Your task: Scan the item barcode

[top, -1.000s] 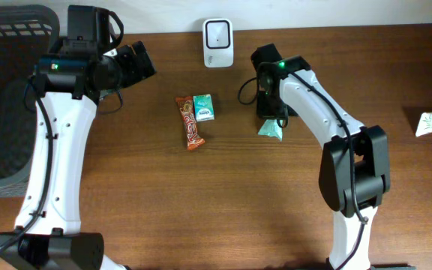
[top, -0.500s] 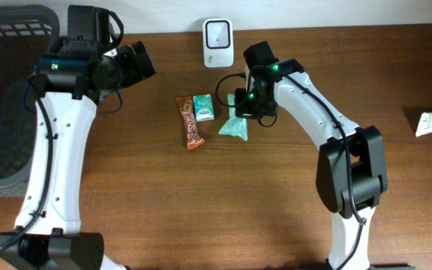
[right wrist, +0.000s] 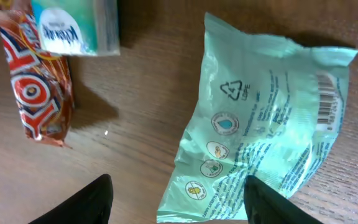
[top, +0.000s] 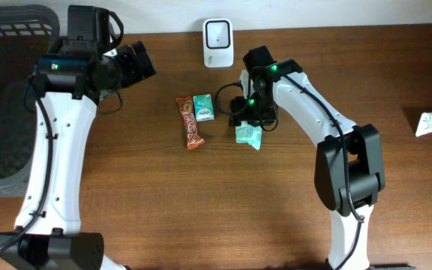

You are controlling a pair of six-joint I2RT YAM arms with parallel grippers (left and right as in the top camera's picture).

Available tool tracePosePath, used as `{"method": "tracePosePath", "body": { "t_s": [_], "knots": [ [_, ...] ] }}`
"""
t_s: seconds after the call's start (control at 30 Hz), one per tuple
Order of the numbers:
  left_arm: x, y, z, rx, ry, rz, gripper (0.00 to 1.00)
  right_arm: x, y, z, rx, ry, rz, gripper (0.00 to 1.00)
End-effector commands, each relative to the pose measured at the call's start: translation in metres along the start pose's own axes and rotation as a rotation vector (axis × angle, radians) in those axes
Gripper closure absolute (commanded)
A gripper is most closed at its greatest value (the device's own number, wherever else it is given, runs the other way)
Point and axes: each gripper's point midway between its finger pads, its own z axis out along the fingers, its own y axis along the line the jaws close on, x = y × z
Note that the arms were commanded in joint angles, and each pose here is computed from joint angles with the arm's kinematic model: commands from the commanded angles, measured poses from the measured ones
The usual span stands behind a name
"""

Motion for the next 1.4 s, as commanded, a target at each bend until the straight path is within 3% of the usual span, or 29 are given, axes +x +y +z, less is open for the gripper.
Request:
{"method": "tracePosePath", "body": {
  "t_s": [0.0, 0.23, 0.57, 0.73, 1.0, 1.17, 1.37],
  "knots": [
    [-0.003, 0.001, -0.004, -0.001, -0.012, 0.017, 0.01, -0.009, 0.006, -0.004, -0.014, -0.024, -0.019, 0.33],
    [-0.003, 0.001, -0.004, -0.001, -0.012, 0.017, 0.01, -0.006, -0.018, -0.005, 0.129, -0.02, -0.01, 0.33],
    [-0.003, 0.001, -0.004, -0.001, -0.012, 0.017, 0.01, -0.001, -0.024, 0.003, 0.146, -0.012, 0.029, 0.39],
    [-0.003, 0.001, -0.004, -0.001, -0.012, 0.017, 0.01, -0.003, -0.029, 0.007, 0.244, -0.047, 0.1, 0.41],
    [-0.003, 0.001, -0.004, -0.001, -0.012, 0.017, 0.01, -0.017, -0.045, -0.001, 0.231, -0.09, 0.155, 0.41],
    [-0.003, 0.001, -0.004, -0.001, -0.012, 0.017, 0.01, -0.024, -0.068, -0.019, -0.007, -0.061, 0.211, 0.41],
    [-0.003, 0.001, -0.004, -0.001, -0.012, 0.017, 0.01, -0.015, -0.084, -0.015, -0.001, -0.03, 0.233, 0.41]
  ]
}}
